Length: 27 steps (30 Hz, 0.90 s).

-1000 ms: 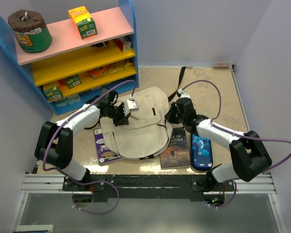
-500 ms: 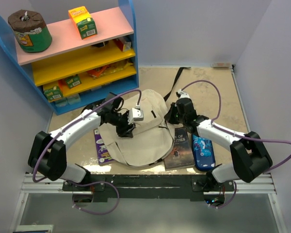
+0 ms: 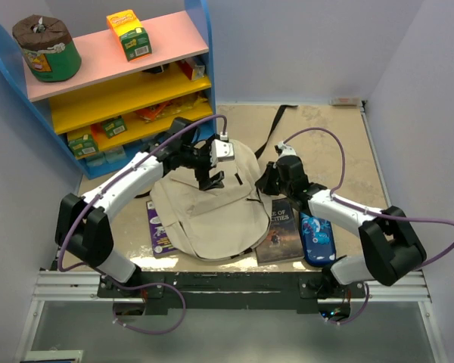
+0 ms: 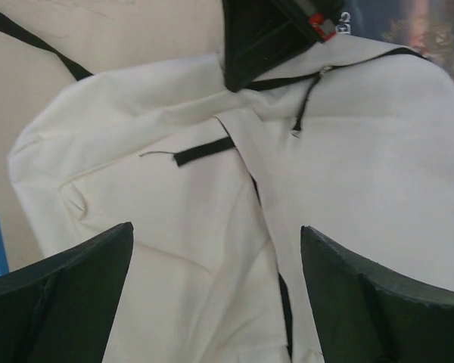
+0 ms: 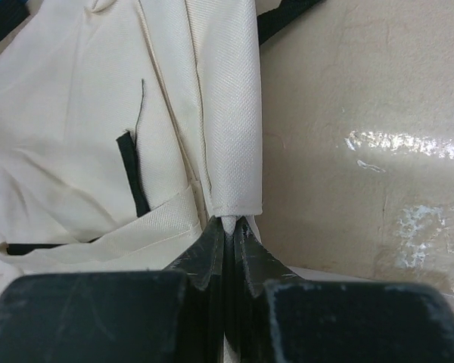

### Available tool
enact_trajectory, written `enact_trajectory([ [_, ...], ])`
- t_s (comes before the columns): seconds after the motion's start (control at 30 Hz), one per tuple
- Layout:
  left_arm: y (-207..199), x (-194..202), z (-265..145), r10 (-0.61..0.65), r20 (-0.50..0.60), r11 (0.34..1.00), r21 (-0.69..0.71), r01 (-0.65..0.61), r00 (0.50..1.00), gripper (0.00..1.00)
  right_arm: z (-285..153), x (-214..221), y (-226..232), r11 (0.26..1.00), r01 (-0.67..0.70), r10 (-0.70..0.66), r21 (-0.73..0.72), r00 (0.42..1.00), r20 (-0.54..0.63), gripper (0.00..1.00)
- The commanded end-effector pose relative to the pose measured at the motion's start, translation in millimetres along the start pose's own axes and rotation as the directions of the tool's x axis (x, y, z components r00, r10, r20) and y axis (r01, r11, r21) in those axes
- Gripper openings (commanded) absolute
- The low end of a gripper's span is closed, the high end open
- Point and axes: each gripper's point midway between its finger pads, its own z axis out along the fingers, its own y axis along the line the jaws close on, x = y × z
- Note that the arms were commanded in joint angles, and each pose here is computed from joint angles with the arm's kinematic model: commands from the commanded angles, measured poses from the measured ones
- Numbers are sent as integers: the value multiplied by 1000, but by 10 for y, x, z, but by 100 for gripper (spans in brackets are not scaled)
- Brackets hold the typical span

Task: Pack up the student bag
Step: Move the student bag to the center of the board.

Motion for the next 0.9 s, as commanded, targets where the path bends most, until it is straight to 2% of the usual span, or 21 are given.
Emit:
enact_trajectory([
  [0.0,363,-154,223,125,52,990,-73,-121,991,94,-183,-241,341,988,41,-28,-150,996,86,0],
  [0.13,379,-14,416,147,36,988,-40,-146,988,89,-361,-359,501,972,77,-49,-221,990,131,0],
  [0.27,315,7,457,313,60,949,-43,-311,948,86,-432,-371,610,958,106,-74,-267,989,126,0],
  [0.53,315,-104,551,361,47,933,-27,-360,932,83,-377,-330,644,952,123,-97,-280,990,105,0],
  [0.87,-15,61,738,464,-3,881,104,-462,886,66,-436,-427,757,941,142,-111,-306,987,116,0],
])
